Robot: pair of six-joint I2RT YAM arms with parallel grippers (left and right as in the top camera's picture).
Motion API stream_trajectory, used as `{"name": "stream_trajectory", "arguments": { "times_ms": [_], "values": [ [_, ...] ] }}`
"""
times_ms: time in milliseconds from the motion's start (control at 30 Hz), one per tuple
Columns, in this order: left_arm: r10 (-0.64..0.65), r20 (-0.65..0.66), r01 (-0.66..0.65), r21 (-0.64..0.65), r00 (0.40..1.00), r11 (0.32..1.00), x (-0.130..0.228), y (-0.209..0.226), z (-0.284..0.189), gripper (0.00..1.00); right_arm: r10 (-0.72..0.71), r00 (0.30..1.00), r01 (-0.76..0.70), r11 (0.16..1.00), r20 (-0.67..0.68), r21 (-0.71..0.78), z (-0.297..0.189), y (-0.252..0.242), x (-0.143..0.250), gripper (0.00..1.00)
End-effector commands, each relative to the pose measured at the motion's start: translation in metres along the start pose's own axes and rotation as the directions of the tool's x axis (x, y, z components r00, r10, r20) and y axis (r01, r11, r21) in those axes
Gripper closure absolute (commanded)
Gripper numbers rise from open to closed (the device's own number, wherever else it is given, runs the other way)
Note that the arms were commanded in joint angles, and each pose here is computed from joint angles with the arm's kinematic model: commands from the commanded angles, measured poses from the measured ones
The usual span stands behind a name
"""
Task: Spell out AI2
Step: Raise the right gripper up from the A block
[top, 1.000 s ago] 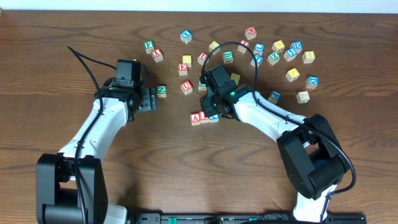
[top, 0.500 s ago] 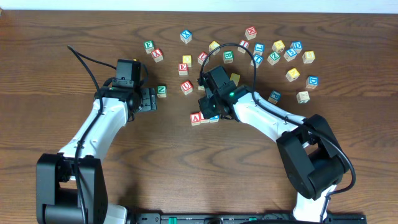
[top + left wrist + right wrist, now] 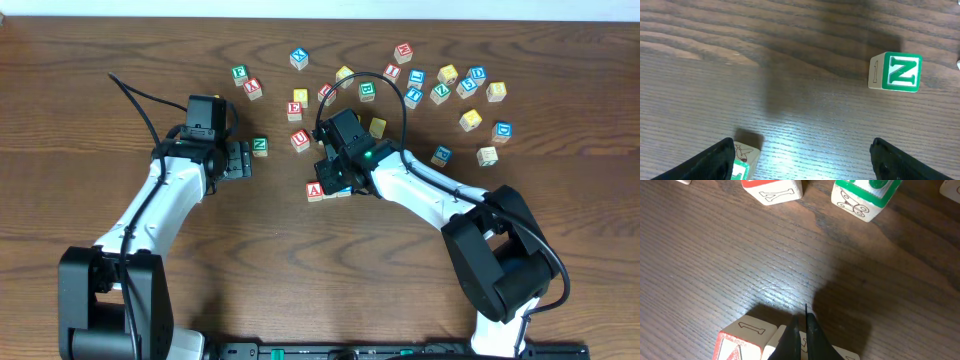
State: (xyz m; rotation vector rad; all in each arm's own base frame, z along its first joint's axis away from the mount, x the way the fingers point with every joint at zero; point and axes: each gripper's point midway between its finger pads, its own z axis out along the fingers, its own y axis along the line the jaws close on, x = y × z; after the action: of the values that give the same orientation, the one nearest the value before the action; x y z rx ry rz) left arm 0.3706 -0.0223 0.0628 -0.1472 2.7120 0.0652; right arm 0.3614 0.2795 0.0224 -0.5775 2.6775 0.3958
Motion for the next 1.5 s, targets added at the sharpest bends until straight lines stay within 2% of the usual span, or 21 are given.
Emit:
{"name": "stream_trajectory", "arguments": {
  "times_ms": [0,1067,1267,1333,1467],
  "values": [
    [0.002,-0.004,-0.002,-0.016,1.000,1.000,-0.001,0.003,0.003,0.16,-0.001,1.000,0.001,1.000,-0.001,-0.010,0.000,0.005,-0.003,0.99],
    [0.002,-0.004,-0.002,-0.016,1.000,1.000,-0.001,0.003,0.003,0.15,0.001,1.000,-0.002,0.999,0.028,0.033,0.000,-0.003,-0.010,0.99],
    [0.003,-0.013,-0.002,0.028,1.000,1.000,0.001,-0.004,0.003,0.15,0.015,0.997,-0.024,0.991,0.071,0.129,-0.005,-0.026,-0.022,0.99],
    [0.004,-0.022,-0.002,0.069,1.000,0.998,0.002,-0.011,0.002,0.15,0.027,0.996,-0.040,0.989,0.085,0.143,-0.008,-0.035,-0.028,0.99],
    [0.011,-0.036,-0.009,0.069,0.999,0.998,0.006,-0.013,0.002,0.15,0.065,0.992,-0.082,0.984,0.110,0.159,-0.014,-0.055,-0.039,0.99]
  ]
}}
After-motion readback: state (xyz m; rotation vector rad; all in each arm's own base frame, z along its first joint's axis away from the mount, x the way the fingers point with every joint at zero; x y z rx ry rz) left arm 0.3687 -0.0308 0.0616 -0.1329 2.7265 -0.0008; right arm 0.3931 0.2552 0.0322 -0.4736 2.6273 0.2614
